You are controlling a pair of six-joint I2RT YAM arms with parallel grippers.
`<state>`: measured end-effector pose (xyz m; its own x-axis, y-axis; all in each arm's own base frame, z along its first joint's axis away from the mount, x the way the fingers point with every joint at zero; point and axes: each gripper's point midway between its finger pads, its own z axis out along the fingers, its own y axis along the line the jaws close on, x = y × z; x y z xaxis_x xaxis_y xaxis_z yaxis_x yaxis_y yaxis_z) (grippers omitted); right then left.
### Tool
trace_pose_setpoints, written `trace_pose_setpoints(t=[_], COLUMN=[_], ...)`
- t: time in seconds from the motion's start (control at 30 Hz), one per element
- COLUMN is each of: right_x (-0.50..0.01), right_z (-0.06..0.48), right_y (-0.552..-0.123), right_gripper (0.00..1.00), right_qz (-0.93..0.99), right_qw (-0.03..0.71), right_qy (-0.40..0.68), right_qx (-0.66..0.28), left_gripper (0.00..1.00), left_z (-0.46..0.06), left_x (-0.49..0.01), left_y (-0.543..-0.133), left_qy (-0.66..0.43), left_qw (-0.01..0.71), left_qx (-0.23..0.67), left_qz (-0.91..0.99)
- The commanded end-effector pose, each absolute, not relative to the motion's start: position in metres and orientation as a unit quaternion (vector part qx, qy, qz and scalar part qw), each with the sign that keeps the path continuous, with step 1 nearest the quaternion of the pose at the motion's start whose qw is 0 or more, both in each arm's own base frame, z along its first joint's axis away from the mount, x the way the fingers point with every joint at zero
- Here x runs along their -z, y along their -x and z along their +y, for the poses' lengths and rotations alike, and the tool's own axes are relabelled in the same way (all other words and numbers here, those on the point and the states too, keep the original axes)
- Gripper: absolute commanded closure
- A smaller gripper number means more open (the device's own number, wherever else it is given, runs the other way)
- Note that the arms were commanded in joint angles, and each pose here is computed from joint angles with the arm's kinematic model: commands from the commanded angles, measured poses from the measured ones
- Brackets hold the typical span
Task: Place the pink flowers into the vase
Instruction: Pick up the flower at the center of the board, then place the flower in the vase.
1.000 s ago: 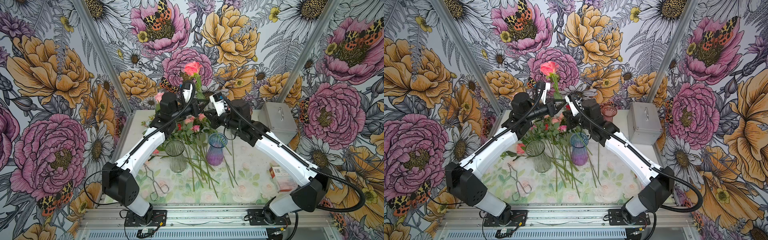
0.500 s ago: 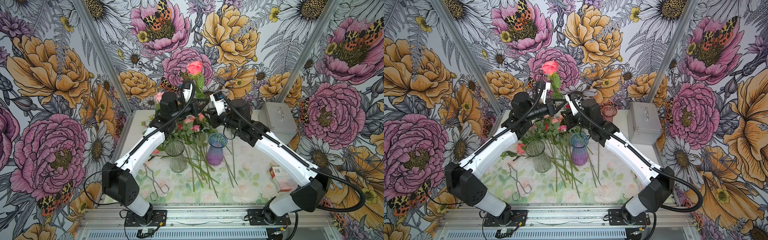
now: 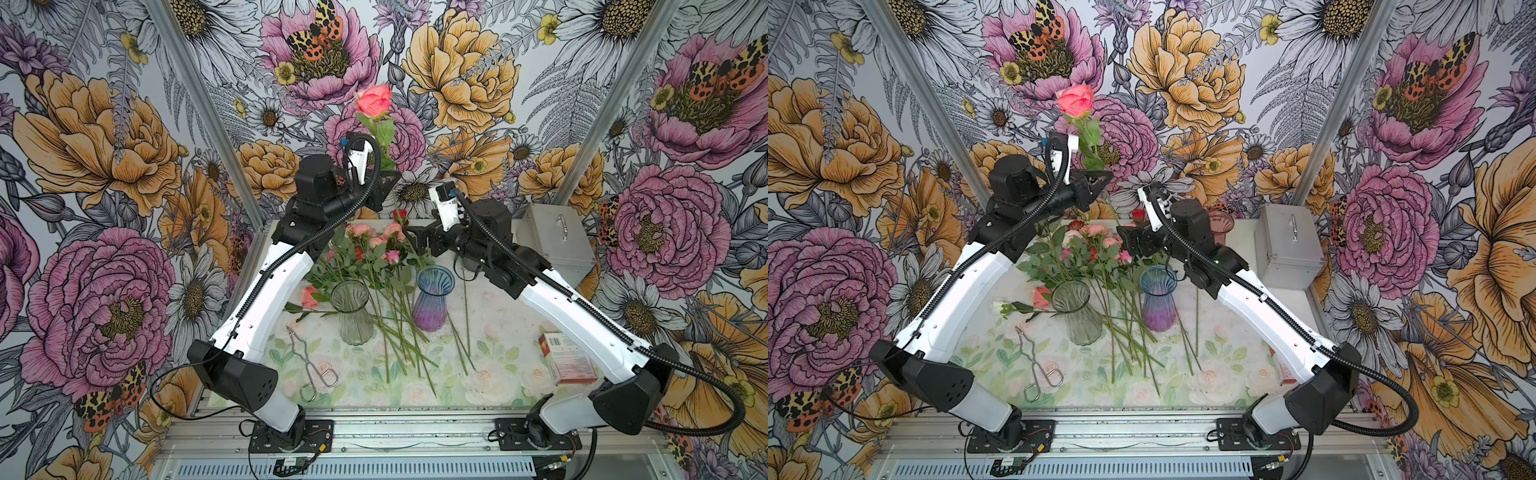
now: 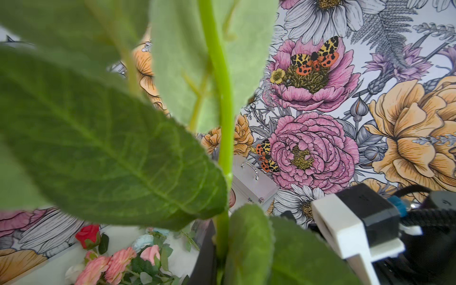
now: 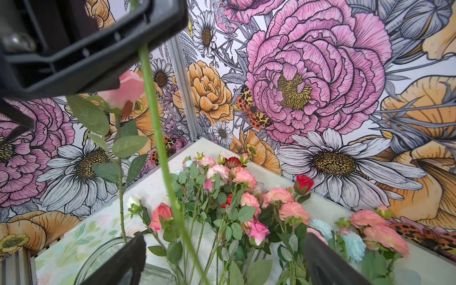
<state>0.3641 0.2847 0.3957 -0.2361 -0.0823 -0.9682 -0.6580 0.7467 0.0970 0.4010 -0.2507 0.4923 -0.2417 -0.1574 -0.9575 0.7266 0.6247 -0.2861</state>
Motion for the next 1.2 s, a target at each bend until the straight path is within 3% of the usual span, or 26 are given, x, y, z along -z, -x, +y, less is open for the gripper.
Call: trace_pose_setpoints(t=[0.0,0.2,0.87,1.17], right_x=[-0.416,-0.415,-0.326,-0.291], right_z=[0.266,0.246,0.237,0.228], right_y=[-0.356,-0.353,-0.372,-0.373], right_gripper=[0.01,0.01,0.01,0.01], right_qz=[0.732,0.737,0.803,0.827], right_qw=[0.59,0.591,0.518,0.486], right_qy=[0.23,0.207,0.184,0.175], right_qx=[-0.253,-0.256,-0.231,-0.221], left_gripper=[1.0,1.0,1.0,1.0], left_z=[-0.228,-0.216,-0.209,-0.166], left_x=[-0.487,-0.504,-0.573,-0.567], left_y=[-0.41,-0.397,-0.346,-0.325], left_qy=[-0.202,-0.201,-0.202,-0.175], left_qw=[0.591,0.6,0.632,0.633], left_qx=[0.319,0.326,0.378,0.307], left_qz=[0.713,0.703,0.645,0.689])
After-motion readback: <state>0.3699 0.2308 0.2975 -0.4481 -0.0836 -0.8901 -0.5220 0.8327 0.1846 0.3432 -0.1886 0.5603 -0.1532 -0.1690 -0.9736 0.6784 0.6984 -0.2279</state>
